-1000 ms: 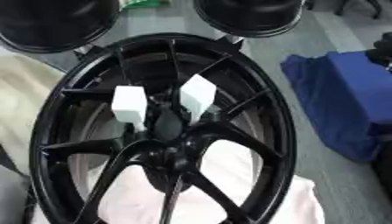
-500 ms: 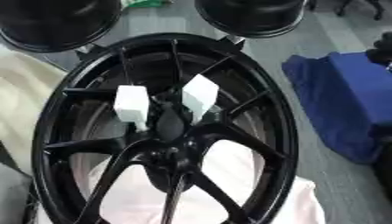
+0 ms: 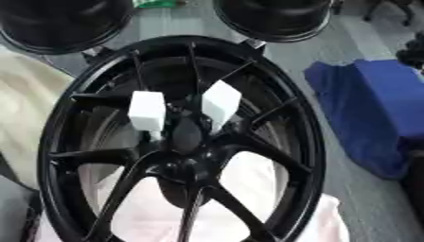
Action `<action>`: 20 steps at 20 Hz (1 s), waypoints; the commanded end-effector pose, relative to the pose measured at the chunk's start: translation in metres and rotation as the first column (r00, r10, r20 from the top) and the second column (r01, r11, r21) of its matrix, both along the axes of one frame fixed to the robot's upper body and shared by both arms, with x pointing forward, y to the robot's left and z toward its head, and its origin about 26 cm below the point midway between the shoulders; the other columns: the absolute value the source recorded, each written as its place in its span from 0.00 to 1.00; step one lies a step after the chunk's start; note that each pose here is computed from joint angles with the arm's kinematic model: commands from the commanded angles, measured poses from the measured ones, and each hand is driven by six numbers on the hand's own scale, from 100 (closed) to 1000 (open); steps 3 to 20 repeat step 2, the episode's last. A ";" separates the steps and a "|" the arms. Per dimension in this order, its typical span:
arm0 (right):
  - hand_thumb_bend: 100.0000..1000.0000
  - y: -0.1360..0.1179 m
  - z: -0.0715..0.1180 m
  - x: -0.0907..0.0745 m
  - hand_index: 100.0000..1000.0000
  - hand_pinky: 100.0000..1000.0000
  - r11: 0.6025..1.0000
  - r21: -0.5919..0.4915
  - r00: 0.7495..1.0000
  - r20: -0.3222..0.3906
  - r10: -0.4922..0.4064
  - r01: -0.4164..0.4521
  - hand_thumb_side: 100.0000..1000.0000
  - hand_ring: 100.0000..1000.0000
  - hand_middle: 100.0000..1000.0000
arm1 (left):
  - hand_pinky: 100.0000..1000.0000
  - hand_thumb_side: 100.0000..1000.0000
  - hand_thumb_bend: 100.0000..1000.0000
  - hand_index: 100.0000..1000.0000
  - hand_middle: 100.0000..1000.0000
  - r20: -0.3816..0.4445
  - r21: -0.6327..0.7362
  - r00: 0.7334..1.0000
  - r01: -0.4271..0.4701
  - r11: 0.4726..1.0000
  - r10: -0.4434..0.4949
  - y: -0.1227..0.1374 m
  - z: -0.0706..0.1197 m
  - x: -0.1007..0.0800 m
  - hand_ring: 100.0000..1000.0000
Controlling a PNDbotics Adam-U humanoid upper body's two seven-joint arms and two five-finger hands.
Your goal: Pull the pin out of the wheel hub.
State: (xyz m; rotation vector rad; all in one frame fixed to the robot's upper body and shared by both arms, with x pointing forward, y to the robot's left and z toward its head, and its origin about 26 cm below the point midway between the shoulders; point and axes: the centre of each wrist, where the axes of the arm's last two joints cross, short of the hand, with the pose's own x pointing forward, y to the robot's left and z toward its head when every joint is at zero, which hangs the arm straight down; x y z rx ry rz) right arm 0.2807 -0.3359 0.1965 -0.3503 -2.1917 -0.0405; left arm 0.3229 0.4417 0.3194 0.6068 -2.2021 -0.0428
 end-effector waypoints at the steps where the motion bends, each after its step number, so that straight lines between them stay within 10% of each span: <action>1: 0.00 -0.004 0.014 -0.003 0.63 0.73 0.999 -0.036 0.999 0.048 0.001 0.000 0.52 0.61 0.55 | 0.91 0.69 0.05 0.73 0.57 0.117 -0.030 0.991 0.073 0.997 -0.069 -0.035 0.011 -0.017 0.58; 20: 0.00 -0.004 0.014 -0.002 0.63 0.73 0.999 -0.035 0.999 0.052 0.003 -0.001 0.52 0.61 0.55 | 0.91 0.69 0.06 0.73 0.57 0.133 -0.045 0.987 0.097 0.994 -0.090 -0.047 0.005 -0.021 0.58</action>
